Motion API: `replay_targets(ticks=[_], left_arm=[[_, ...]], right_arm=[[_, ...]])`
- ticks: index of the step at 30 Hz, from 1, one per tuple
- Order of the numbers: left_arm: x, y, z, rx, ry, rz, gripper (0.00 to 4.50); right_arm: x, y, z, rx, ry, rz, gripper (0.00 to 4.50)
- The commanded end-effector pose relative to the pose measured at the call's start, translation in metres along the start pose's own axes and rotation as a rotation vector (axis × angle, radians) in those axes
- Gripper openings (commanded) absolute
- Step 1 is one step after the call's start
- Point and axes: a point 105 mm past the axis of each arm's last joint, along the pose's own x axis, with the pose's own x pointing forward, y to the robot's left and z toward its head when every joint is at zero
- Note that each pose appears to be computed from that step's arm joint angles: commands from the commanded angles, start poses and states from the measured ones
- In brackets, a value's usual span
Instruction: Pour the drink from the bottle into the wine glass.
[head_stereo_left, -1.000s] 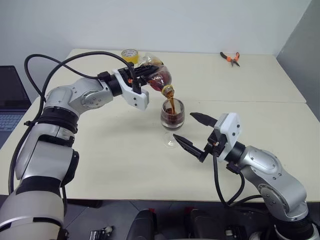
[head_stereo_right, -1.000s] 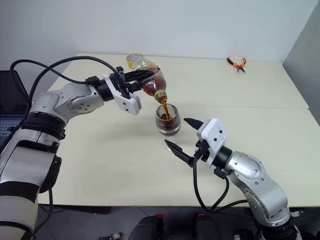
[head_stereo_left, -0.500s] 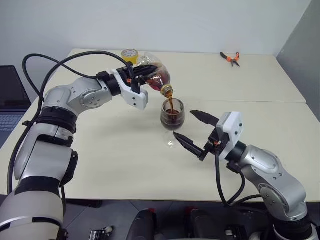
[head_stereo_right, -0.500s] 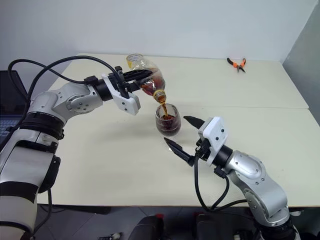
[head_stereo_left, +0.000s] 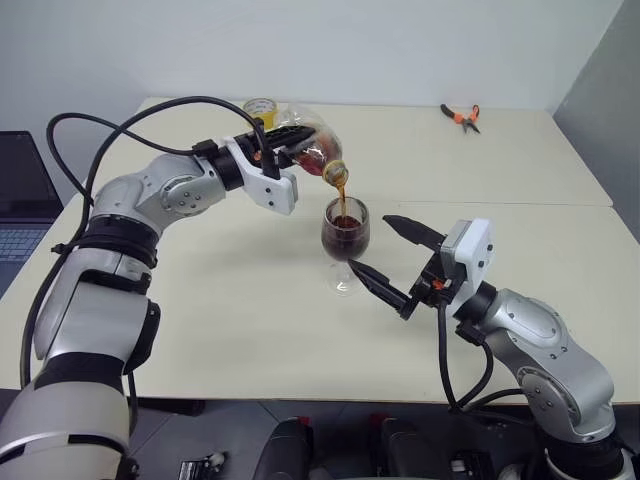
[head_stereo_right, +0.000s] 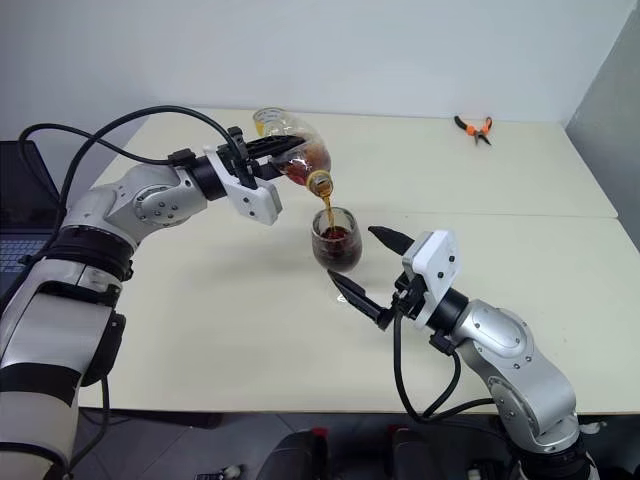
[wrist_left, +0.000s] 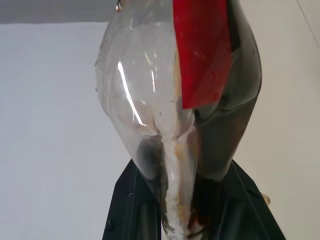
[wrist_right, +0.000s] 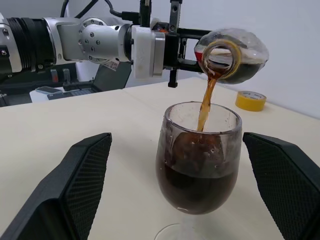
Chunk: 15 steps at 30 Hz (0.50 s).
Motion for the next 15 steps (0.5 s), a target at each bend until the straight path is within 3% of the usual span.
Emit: replay_targets(ticks=[1, 9, 15], left_arm=[[-0.002, 0.016, 0.005, -0.033, -0.020, 0.072, 0.63], [-0.007, 0.007, 0.015, -0.156, -0.041, 0.096, 0.63], [-0.018, 0.006, 0.003, -0.438, 0.071, 0.233, 0.63]], right_arm=[[-0.001, 0.006, 0.014, -0.029, -0.058, 0.023, 4.50], [-0.001, 0.008, 0.015, -0.036, -0.060, 0.046, 4.50], [-0.002, 0.014, 0.017, -0.046, -0.067, 0.074, 4.50]])
